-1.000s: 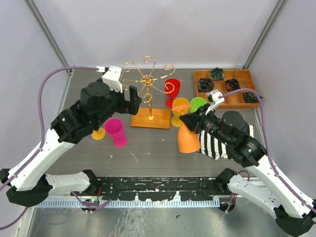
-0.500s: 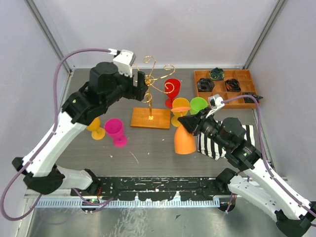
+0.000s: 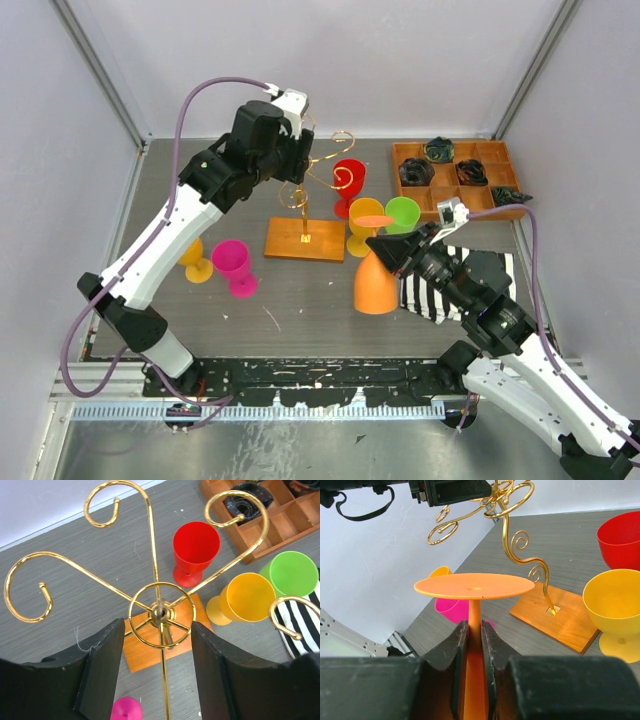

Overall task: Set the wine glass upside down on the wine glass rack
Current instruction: Turn the wine glass upside down at the wine rack.

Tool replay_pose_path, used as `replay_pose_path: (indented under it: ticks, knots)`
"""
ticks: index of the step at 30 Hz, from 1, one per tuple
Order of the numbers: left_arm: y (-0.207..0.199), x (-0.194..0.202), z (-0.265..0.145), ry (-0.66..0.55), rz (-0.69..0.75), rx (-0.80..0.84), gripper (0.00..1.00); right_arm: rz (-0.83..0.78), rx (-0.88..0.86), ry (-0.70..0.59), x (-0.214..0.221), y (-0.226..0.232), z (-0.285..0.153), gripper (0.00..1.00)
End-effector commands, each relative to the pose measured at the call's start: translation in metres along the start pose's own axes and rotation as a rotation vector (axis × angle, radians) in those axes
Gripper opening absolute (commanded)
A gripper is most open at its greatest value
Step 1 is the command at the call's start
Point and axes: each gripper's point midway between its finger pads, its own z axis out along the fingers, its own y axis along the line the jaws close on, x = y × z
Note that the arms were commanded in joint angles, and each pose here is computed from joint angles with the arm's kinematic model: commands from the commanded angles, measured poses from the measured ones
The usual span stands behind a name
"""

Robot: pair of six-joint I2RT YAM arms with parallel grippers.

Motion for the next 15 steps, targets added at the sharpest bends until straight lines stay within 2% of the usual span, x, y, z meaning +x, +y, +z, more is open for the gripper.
replay_pose_path:
  ticks: [1, 15]
  knots:
    - [0.002, -0.009, -0.002, -0.017, 0.0, 0.018, 0.61, 0.001, -0.019, -0.078, -0.016, 0.006, -0.001, 0.01]
    - [0.005, -0.019, 0.007, -0.021, 0.044, -0.004, 0.41, -0.007, -0.02, -0.061, -0.006, 0.0, 0.002, 0.01]
